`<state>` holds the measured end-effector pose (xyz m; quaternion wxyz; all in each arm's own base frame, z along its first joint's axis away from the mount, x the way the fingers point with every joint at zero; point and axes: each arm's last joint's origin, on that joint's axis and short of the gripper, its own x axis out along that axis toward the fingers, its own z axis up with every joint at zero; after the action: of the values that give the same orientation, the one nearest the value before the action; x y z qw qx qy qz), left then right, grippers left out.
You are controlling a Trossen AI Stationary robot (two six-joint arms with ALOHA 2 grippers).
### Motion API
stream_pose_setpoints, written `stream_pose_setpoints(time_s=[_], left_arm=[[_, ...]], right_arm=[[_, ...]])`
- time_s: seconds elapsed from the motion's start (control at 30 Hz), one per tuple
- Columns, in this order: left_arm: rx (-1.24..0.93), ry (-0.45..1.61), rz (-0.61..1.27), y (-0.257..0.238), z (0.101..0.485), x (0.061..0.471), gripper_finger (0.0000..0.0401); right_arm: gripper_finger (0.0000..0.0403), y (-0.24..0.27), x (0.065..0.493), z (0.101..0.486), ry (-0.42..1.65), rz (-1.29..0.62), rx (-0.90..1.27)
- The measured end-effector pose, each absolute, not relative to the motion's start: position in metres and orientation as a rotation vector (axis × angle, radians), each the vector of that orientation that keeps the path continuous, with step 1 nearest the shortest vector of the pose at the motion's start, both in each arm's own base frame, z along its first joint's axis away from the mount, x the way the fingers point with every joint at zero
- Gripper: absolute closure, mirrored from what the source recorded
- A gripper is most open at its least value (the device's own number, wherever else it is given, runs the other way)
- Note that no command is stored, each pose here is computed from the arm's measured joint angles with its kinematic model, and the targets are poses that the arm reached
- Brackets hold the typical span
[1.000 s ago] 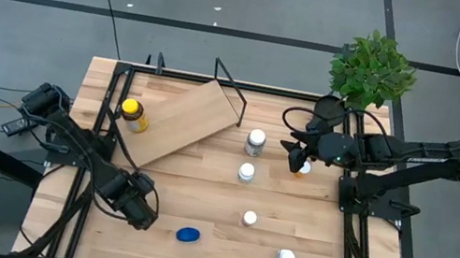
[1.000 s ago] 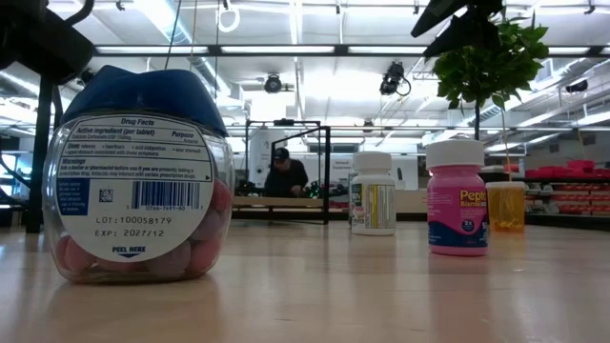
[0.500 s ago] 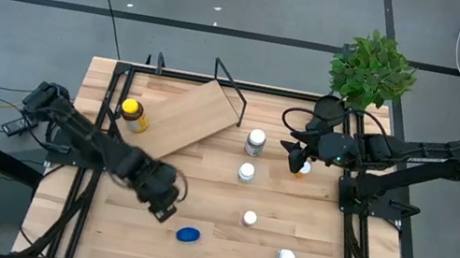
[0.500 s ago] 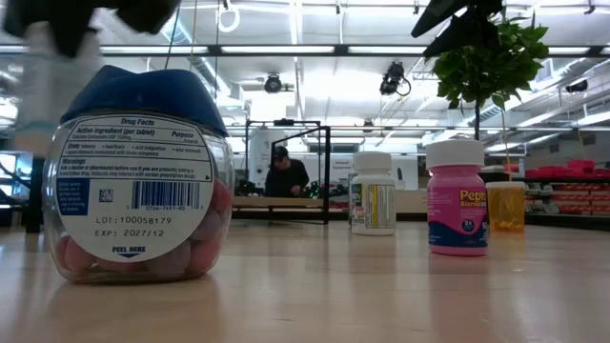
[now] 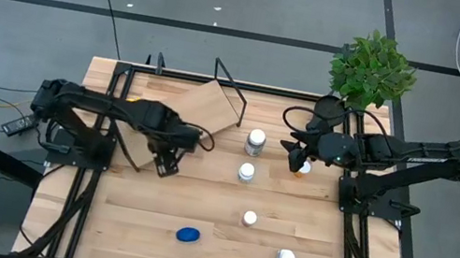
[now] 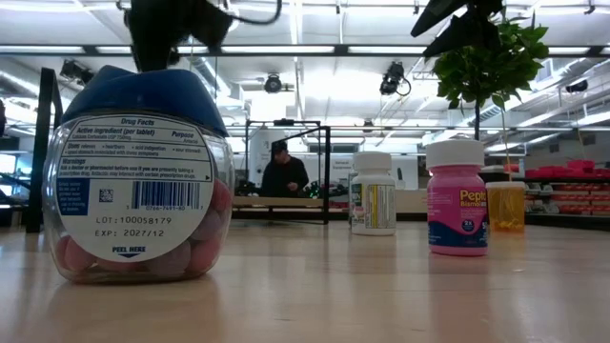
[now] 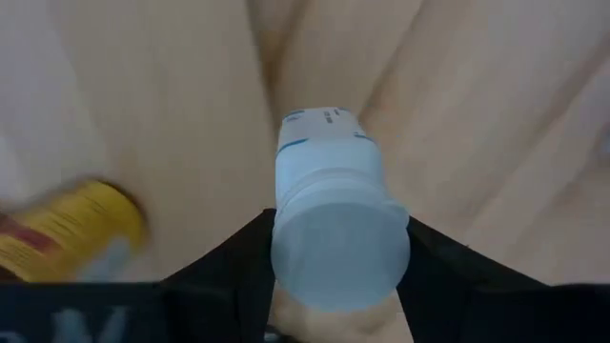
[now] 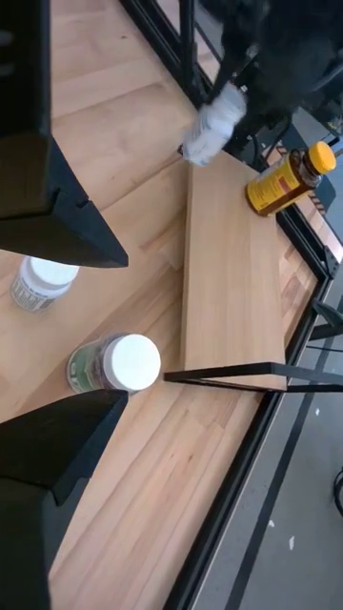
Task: Pick and place medicine bottles onto shelf by color
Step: Put the top light blue medicine bottle on the shelf
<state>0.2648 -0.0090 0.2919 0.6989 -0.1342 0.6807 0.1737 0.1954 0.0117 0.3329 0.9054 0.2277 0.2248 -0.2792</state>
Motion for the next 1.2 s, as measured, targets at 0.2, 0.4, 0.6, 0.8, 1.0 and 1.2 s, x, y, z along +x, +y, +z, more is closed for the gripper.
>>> stream_pose_setpoints(time_s=[0.2, 0.4, 0.6, 0.8, 1.0, 1.2], left_arm=[[-0.084, 1.642, 0.206, 0.003, 0.269, 0.256, 0.0224], [0.081, 1.761, 0.021, 0.004, 0.239, 0.244, 0.0211], [0.110, 1.698, -0.010, 0.004, 0.240, 0.232, 0.0220], [0.198, 1.574, -0.086, 0.005, 0.263, 0.216, 0.0217], [0.226, 1.564, -0.104, 0.019, 0.266, 0.204, 0.0212], [0.259, 1.612, -0.158, 0.031, 0.255, 0.194, 0.0219]], right_arm=[[0.0175, 0.012, 0.195, 0.333, 0.462, -0.581, 0.492], [0.0175, 0.012, 0.195, 0.333, 0.457, -0.585, 0.511], [0.0175, 0.012, 0.195, 0.333, 0.452, -0.593, 0.534], [0.0175, 0.011, 0.195, 0.333, 0.441, -0.610, 0.539], [0.0175, 0.010, 0.195, 0.333, 0.415, -0.644, 0.549], [0.0175, 0.010, 0.195, 0.334, 0.410, -0.648, 0.549]])
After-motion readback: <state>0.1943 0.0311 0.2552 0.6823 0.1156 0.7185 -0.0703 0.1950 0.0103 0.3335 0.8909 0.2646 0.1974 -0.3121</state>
